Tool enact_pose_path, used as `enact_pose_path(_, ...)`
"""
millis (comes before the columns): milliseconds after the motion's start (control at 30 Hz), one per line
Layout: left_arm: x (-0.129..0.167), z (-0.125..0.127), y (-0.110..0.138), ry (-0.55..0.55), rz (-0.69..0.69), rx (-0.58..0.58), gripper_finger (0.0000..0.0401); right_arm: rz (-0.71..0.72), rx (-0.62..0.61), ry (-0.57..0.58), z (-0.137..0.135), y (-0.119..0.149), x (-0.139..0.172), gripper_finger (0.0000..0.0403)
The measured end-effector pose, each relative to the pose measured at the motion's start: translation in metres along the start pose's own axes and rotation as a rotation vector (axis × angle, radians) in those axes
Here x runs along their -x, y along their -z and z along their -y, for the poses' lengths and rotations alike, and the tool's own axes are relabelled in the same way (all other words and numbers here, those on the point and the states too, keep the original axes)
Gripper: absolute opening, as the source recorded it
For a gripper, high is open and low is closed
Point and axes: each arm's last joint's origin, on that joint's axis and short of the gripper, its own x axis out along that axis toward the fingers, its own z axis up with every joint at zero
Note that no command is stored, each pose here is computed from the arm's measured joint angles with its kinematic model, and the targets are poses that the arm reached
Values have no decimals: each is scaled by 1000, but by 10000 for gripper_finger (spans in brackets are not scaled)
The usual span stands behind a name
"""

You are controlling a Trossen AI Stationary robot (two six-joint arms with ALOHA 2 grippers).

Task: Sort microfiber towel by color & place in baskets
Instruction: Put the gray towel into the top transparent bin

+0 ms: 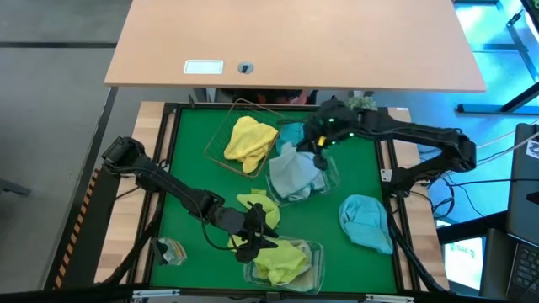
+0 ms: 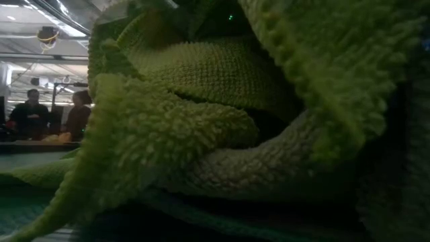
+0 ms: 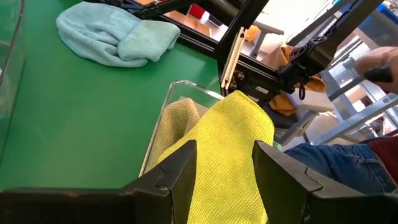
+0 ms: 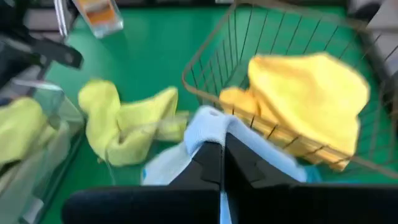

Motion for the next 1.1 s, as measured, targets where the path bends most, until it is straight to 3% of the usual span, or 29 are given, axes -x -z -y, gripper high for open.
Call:
enact_pose_path(467,0,0,0,0,-1,0,151,-266,-28,-62,20,34,-71,1)
enact_pose_path(633,0,0,0,0,0,1,151,-365,-63,-86,22,59,-91,1)
enact_pose_path(1100,0,0,0,4,5,5,151,-519,-101,-73,17,133,-112,1)
